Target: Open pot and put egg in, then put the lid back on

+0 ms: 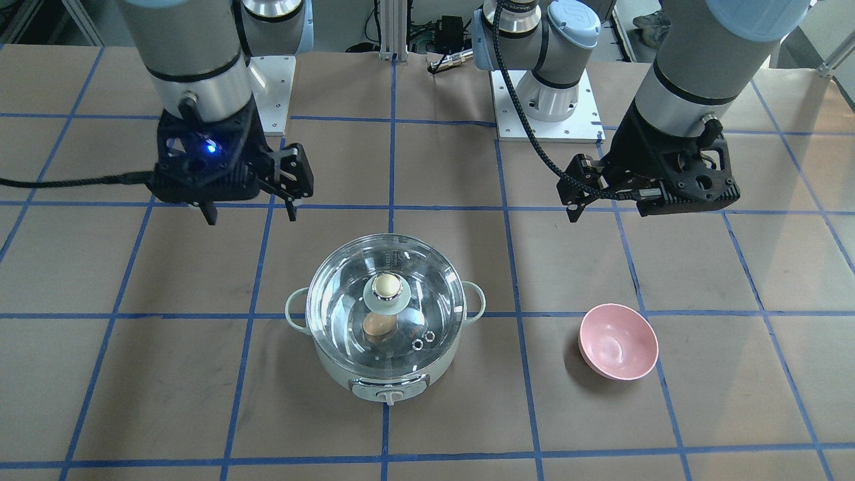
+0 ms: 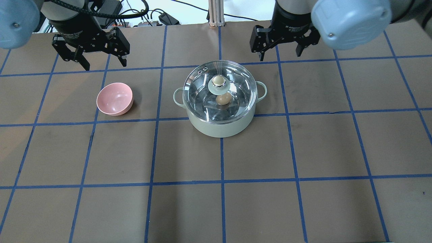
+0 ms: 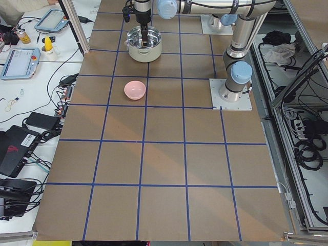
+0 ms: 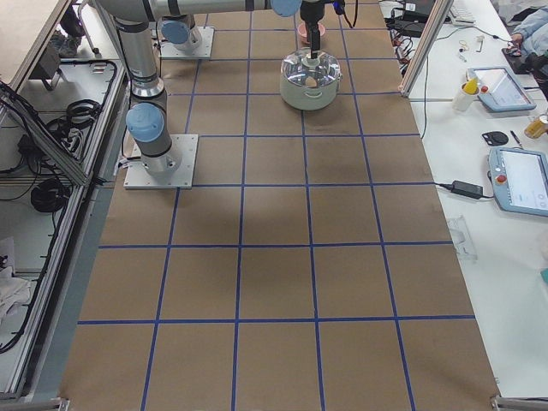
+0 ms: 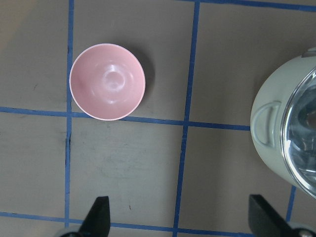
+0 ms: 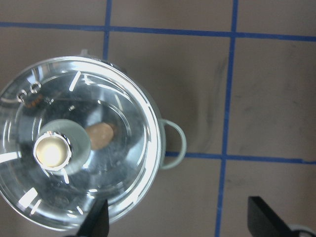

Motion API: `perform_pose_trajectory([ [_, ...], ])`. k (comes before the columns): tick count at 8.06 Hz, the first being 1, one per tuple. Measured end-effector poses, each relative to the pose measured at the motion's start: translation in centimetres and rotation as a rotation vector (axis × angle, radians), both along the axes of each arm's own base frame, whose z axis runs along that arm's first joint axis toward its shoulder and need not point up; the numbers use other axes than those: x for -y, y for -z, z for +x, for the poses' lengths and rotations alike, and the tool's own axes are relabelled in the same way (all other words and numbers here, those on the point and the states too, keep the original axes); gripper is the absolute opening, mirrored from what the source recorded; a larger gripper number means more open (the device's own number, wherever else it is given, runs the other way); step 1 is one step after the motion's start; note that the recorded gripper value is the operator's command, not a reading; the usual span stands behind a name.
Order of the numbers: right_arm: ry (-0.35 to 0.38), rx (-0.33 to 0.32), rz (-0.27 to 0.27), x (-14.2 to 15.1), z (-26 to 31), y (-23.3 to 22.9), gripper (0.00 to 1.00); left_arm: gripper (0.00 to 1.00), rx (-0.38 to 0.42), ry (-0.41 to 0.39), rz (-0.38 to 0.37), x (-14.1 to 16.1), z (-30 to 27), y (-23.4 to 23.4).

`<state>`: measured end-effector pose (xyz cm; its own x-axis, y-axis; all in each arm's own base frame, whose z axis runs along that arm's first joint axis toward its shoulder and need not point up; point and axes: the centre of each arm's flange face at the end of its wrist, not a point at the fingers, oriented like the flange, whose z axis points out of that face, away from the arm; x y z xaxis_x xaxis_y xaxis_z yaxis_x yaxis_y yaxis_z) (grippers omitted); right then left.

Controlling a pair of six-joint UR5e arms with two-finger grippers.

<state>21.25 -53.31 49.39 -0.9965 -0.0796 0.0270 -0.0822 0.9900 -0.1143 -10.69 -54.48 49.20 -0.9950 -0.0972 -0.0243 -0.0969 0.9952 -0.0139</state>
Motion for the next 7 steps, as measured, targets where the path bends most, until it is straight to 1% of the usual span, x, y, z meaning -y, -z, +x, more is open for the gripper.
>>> perform_pose_trajectory([
  [1, -0.042, -0.039, -0.004, -1.3, -1.4, -1.7, 1.0, 1.0, 0.0, 0.0, 0.002, 0.0, 0.0, 0.1],
  [2, -0.082, -0.06, -0.012, -1.9, -2.2, -2.7, 1.0, 1.0, 0.001, 0.0, 0.002, 0.0, 0.0, 0.1],
  [3, -0.101, -0.065, -0.013, -2.1, -2.5, -3.0, 1.0, 1.0, 0.005, 0.001, 0.003, 0.0, 0.1, 0.0],
  [6, -0.109, -0.061, -0.005, -2.0, -3.2, -2.7, 1.0, 1.0, 0.008, 0.0, 0.002, 0.0, 0.1, 0.0],
  [7, -0.104, -0.048, 0.0, -1.8, -4.1, -2.7, 1.0, 1.0, 0.007, 0.0, 0.004, 0.0, 0.1, 0.1],
])
